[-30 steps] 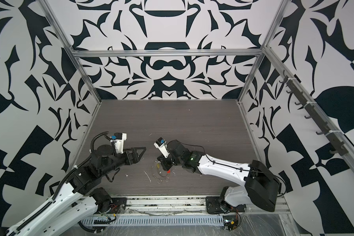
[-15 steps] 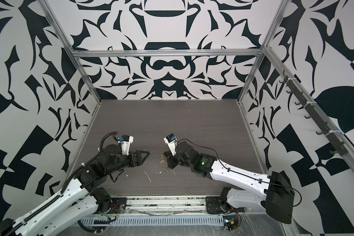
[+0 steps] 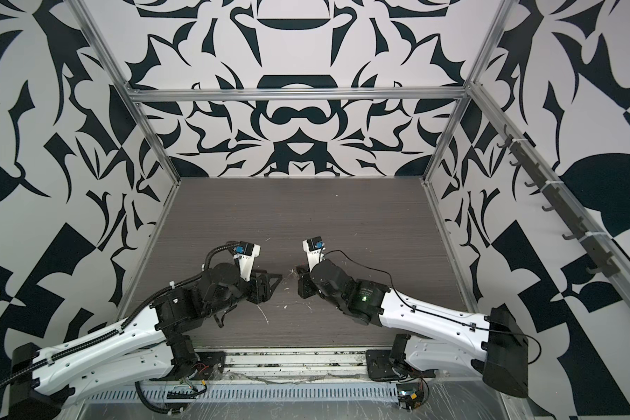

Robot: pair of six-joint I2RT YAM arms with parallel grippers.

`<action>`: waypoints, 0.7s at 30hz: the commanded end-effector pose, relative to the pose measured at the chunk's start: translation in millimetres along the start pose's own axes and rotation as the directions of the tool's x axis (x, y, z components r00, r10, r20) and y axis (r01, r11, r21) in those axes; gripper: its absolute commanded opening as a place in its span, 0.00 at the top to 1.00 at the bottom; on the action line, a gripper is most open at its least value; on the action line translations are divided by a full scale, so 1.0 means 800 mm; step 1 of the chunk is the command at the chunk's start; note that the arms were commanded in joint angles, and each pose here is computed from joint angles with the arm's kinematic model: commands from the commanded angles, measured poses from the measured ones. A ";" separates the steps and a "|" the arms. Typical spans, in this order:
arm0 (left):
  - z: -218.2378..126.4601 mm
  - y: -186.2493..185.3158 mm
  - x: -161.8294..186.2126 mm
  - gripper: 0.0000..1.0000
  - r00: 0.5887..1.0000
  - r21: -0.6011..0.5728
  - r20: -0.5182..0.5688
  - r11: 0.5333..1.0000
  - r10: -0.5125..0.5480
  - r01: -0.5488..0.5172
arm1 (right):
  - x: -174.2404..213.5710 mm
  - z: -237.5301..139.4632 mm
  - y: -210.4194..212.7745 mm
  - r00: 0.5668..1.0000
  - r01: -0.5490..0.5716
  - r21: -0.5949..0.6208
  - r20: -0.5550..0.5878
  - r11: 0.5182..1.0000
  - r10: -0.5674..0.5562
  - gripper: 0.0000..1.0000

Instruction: Remove the keys from the keyring

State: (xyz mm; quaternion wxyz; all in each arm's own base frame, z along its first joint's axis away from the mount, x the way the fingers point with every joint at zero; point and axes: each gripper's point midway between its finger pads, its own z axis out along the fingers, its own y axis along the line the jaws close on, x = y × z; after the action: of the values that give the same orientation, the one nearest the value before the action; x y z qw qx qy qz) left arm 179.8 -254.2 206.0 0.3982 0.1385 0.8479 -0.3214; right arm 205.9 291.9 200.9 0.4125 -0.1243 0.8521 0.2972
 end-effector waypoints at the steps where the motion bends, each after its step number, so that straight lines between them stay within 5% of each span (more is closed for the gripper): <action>1: -0.007 -0.013 -0.029 0.34 0.986 -0.030 0.114 0.993 0.118 -0.116 | -0.042 -0.016 0.007 0.987 -0.104 0.005 0.124 0.995 0.103 1.00; 12: 0.014 -0.044 -0.025 0.25 0.939 0.004 0.177 0.954 0.296 -0.301 | -0.059 -0.027 0.009 0.946 -0.249 -0.020 0.207 0.968 0.248 1.00; 18: 0.024 -0.055 -0.026 0.41 0.878 -0.085 0.207 0.902 0.431 -0.423 | -0.064 -0.030 0.011 0.920 -0.313 -0.043 0.235 0.949 0.314 1.00; 21: 0.028 -0.063 -0.020 0.39 0.826 -0.139 0.206 0.851 0.524 -0.506 | -0.067 -0.032 0.012 0.910 -0.334 -0.059 0.241 0.941 0.338 1.00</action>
State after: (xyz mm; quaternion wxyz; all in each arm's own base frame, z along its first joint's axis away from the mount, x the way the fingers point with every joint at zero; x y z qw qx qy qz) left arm 173.7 -305.4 219.1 0.5301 0.2960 0.7614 -0.2274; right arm 213.4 283.8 227.8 0.4365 0.0163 0.8315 0.3431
